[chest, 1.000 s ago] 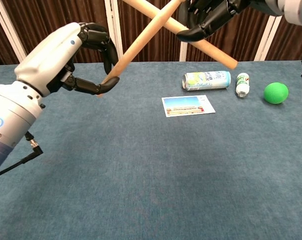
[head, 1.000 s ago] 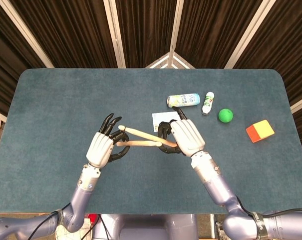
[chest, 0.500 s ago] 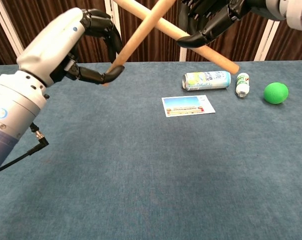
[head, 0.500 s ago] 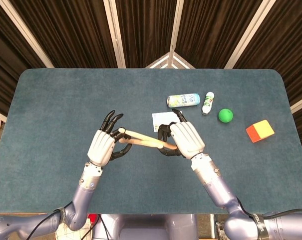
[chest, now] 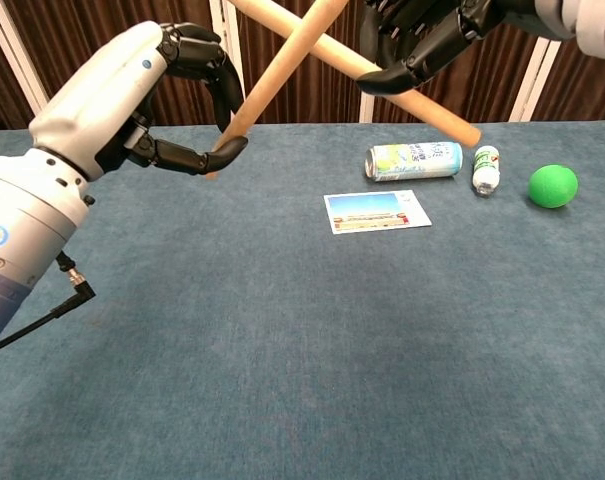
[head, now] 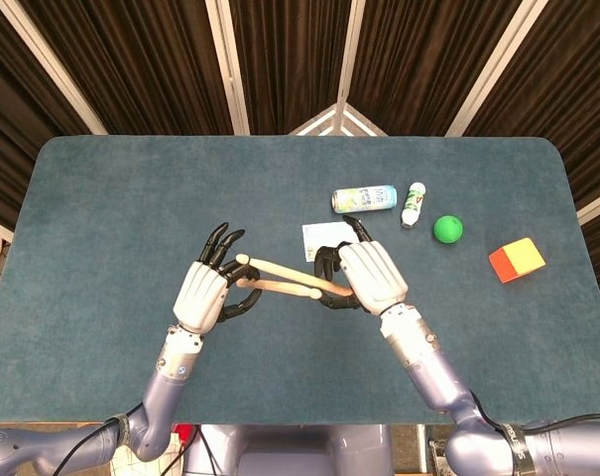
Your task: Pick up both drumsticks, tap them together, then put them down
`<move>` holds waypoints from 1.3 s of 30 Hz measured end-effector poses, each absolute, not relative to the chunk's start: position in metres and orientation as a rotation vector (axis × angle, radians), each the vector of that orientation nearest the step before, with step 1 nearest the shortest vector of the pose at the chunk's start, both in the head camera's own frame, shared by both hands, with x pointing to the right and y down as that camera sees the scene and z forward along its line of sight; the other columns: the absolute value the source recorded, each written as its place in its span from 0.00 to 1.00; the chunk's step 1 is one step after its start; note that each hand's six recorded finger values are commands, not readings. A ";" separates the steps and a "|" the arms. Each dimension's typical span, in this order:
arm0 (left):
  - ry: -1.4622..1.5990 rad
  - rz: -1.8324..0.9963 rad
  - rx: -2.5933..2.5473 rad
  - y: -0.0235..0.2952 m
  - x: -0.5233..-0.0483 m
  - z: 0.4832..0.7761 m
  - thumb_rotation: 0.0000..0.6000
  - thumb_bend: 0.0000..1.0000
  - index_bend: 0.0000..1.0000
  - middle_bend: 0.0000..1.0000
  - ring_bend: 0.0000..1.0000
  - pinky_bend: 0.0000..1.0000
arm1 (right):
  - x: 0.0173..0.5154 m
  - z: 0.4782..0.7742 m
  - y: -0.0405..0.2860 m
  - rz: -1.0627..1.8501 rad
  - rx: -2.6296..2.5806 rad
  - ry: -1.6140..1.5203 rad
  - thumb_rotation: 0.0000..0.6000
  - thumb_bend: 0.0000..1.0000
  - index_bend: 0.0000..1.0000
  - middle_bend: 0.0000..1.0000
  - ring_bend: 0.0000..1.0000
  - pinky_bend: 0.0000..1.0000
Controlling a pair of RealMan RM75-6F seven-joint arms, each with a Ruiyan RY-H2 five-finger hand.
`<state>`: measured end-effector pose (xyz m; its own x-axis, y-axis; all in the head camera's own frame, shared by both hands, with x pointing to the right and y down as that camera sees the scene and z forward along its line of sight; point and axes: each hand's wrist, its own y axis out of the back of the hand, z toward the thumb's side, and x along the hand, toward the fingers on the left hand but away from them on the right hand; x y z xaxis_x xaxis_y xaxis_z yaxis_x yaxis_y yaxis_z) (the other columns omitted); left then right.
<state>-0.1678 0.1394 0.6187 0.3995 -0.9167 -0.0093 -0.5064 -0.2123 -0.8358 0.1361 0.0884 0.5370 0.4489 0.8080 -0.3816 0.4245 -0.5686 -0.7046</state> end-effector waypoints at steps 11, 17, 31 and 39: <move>1.214 -0.655 -1.856 0.141 -0.184 0.618 1.00 0.48 0.60 0.61 0.13 0.00 | 0.160 0.546 0.072 1.049 -2.129 -1.088 1.00 0.42 0.67 0.63 0.52 0.01; 1.219 -0.669 -1.852 0.137 -0.191 0.619 1.00 0.48 0.60 0.61 0.13 0.00 | 0.167 0.550 0.070 1.068 -2.138 -1.100 1.00 0.42 0.67 0.63 0.52 0.01; 1.215 -0.684 -1.836 0.133 -0.189 0.623 1.00 0.48 0.60 0.61 0.13 0.00 | 0.146 0.530 0.089 0.958 -2.207 -1.020 1.00 0.42 0.67 0.63 0.52 0.01; 1.176 -0.674 -1.821 0.136 -0.182 0.621 1.00 0.48 0.60 0.61 0.13 0.00 | 0.137 0.523 0.097 0.930 -2.231 -0.999 1.00 0.42 0.67 0.63 0.52 0.01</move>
<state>-0.1824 0.1362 0.6207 0.4136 -0.9104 -0.0051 -0.4559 -0.2023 -0.8668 0.1365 0.0970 0.5233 0.4921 0.7861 -0.3740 0.4291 -0.5929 -0.6815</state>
